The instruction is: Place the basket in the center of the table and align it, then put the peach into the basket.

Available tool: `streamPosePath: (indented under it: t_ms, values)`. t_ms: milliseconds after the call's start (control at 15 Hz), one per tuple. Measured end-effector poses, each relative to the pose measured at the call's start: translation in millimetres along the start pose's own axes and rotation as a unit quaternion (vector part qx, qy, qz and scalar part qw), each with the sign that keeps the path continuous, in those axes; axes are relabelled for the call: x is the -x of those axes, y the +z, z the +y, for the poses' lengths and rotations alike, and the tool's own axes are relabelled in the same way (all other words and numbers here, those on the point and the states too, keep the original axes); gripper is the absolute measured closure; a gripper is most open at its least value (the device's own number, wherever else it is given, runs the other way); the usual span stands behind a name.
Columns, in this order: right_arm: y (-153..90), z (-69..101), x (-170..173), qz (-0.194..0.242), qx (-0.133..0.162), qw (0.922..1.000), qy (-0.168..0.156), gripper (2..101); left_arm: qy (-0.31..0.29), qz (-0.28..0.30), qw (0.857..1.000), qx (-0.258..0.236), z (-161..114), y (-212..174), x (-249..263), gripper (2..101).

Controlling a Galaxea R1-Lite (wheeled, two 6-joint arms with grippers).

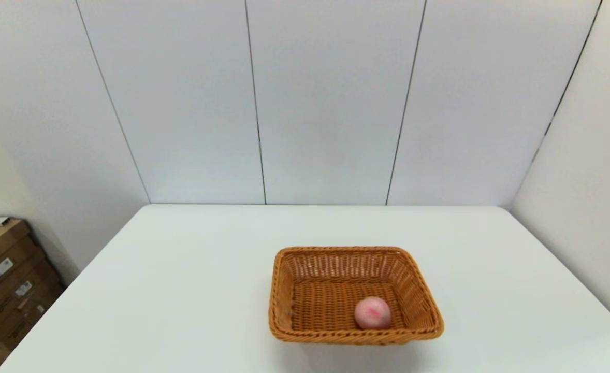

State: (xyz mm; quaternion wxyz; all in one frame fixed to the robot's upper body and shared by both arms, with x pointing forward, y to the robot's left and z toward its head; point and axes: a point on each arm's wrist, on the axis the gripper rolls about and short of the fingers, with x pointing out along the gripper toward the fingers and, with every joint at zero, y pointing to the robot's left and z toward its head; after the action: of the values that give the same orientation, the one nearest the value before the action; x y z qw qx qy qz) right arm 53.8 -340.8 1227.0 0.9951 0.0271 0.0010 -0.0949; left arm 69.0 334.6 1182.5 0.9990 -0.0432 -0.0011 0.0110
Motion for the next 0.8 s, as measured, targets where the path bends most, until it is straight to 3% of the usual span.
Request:
streamPosePath:
  t_ms: [200, 467, 600, 800]
  values:
    - [-9.9, 0.0, 0.9, -0.009, 0.007, 0.9998, 0.017, 5.2, 0.000, 0.000, 1.000, 0.000, 0.0, 0.0, 0.0, 5.4]
    - [-27.0, 3.5, -4.7, 0.007, 0.060, 0.9941, 0.091, 5.2, 0.000, 0.000, 1.000, 0.000, 0.0, 0.0, 0.0, 5.4]
    - [-38.6, 4.7, -11.0, 0.001, 0.079, 0.9916, 0.103, 5.2, 0.000, 0.000, 1.000, 0.000, 0.0, 0.0, 0.0, 5.4]
    - [-43.0, 5.2, -13.9, -0.010, 0.072, 0.9915, 0.108, 5.2, 0.000, 0.000, 1.000, 0.000, 0.0, 0.0, 0.0, 5.4]
